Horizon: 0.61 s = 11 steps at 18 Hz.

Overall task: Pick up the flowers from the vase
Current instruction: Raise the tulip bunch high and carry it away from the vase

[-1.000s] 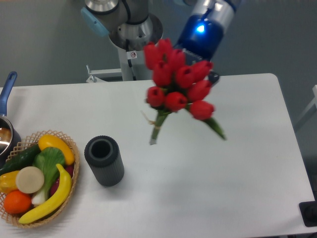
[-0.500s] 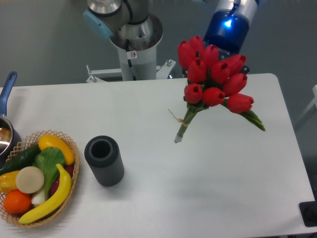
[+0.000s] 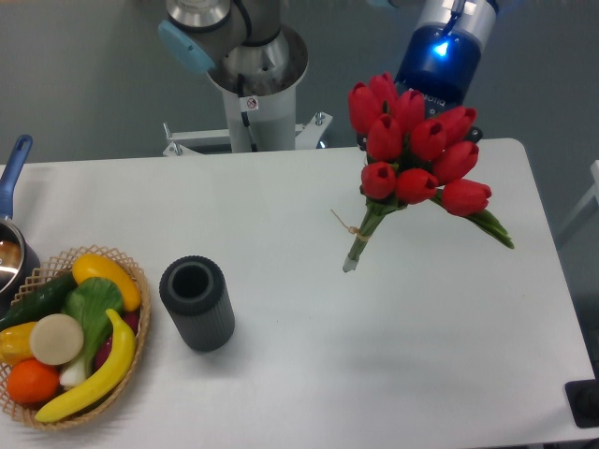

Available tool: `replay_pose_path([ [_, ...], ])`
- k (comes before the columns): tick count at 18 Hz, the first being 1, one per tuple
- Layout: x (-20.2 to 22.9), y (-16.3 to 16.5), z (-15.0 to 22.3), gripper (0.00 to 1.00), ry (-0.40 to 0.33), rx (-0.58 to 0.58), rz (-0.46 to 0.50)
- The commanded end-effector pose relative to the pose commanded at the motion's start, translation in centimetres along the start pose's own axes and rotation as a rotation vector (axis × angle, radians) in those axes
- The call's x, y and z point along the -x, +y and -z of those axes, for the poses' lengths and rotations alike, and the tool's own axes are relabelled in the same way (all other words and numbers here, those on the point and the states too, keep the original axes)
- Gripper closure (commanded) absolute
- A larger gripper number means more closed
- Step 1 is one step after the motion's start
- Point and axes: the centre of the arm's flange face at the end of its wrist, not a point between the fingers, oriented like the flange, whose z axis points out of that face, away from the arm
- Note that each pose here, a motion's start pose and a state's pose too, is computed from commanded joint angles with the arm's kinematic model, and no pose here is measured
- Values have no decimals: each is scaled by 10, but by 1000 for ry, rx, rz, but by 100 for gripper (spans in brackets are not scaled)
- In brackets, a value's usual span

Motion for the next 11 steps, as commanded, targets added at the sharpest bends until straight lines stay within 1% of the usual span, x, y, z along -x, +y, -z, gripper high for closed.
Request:
replay_pose_path([
  [11,-2,7,-2,56,6,4,7],
])
